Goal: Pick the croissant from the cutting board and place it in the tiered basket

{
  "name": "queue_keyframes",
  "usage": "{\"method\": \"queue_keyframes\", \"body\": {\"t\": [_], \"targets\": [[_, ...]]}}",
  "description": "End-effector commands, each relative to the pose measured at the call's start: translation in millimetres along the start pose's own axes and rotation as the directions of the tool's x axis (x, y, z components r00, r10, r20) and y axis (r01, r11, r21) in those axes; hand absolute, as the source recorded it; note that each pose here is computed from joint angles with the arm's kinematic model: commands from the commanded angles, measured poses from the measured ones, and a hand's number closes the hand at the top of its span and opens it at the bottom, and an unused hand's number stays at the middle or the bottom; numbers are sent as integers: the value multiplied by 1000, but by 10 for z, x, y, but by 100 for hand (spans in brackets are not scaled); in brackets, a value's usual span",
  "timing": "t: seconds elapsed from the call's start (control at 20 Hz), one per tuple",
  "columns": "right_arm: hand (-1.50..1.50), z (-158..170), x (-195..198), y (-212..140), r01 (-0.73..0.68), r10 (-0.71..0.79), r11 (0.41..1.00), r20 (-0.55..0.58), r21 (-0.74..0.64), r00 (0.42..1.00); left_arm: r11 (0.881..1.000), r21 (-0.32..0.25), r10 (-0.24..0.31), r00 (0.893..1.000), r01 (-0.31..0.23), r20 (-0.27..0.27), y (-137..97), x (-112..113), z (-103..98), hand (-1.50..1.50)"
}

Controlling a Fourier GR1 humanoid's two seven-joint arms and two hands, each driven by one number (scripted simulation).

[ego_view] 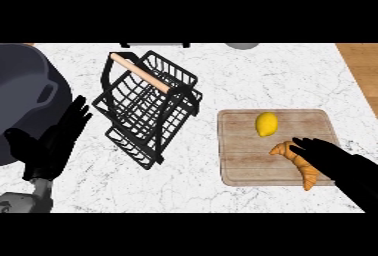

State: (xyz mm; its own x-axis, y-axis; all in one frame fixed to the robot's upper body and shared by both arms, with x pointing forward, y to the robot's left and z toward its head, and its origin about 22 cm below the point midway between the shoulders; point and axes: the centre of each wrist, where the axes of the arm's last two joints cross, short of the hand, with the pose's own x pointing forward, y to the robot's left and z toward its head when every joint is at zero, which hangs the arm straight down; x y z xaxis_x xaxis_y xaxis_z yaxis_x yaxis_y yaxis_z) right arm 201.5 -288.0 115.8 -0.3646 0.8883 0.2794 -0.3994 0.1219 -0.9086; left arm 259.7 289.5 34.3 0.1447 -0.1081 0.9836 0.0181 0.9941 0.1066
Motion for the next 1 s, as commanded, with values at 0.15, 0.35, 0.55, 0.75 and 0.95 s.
{"method": "queue_keyframes", "body": {"t": [0.15, 0.35, 0.55, 0.75, 0.95], "targets": [[-150, -234, -190, 249, -22, 24, 1000, -106, 13, 994, 1000, 6, -9, 1000, 9, 20, 187, -82, 31, 0], [-150, -539, -307, 501, -27, 26, 1000, -108, -3, 994, 1000, -5, 7, 1000, -6, 7, 68, 108, 32, 0], [-150, -376, -248, 783, -63, 58, 997, -112, -42, 992, 1000, -1, -3, 1000, 3, -6, 82, -17, 64, 0], [-150, -503, -463, 642, -85, 73, 992, -127, -91, 989, 1000, -2, 12, 1000, -12, 5, -59, -7, 180, 0], [-150, -472, -666, 610, -114, 98, 989, -154, -97, 983, 1000, 16, 5, 1000, -5, -5, 87, 34, 76, 0]]}}
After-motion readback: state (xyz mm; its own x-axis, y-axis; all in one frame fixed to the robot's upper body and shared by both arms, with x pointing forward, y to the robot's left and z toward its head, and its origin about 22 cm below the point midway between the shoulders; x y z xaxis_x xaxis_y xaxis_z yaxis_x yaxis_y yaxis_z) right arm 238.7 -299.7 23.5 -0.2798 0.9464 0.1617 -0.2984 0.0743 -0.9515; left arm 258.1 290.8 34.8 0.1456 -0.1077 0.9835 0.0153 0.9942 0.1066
